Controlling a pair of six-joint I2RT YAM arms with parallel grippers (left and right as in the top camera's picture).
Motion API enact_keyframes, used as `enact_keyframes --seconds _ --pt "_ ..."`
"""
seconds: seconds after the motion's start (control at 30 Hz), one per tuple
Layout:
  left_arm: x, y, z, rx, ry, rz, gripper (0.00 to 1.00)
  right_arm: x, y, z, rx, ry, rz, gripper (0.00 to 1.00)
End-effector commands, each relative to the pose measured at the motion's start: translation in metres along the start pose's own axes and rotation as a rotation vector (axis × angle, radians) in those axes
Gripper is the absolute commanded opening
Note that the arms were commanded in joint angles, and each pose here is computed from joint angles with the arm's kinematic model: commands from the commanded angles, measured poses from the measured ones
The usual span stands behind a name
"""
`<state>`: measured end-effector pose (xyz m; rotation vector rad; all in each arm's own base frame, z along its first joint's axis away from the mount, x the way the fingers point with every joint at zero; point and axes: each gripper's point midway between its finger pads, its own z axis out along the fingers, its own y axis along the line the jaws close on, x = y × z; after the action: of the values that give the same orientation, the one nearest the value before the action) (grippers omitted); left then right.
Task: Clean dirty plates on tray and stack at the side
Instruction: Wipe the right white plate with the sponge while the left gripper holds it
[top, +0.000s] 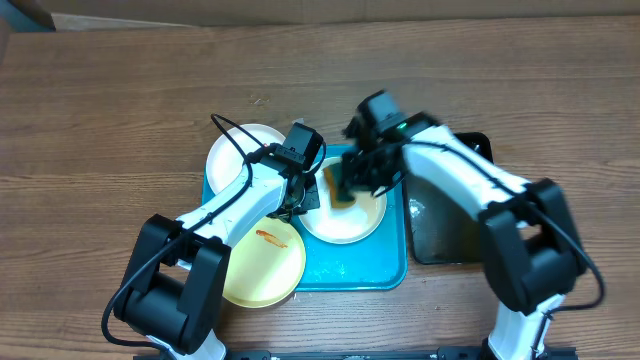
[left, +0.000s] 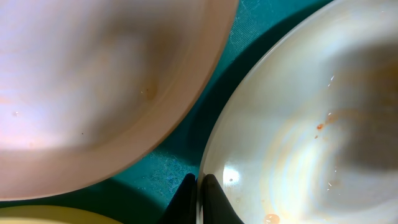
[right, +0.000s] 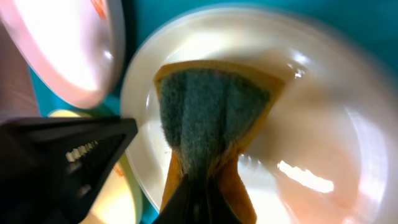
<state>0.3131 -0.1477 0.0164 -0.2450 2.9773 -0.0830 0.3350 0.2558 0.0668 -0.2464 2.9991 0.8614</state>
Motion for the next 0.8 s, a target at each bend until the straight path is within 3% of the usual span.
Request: enact_keyframes --seconds 0.0,0.4,0.77 --pt "0.004 0.002 0.004 -0.006 0.016 0.019 0.04 -0.025 0.009 -0.075 0.006 -0.171 -0.036 0.04" --pt "0.003 0.002 0.004 -0.003 0.013 0.018 0.05 0.027 -0.161 -0.146 0.563 -0.119 0.317 0.04" --pt "0.002 0.001 0.004 -0.002 0.011 0.018 0.05 0.035 -0.206 -0.094 0.573 -0.173 0.325 0.04"
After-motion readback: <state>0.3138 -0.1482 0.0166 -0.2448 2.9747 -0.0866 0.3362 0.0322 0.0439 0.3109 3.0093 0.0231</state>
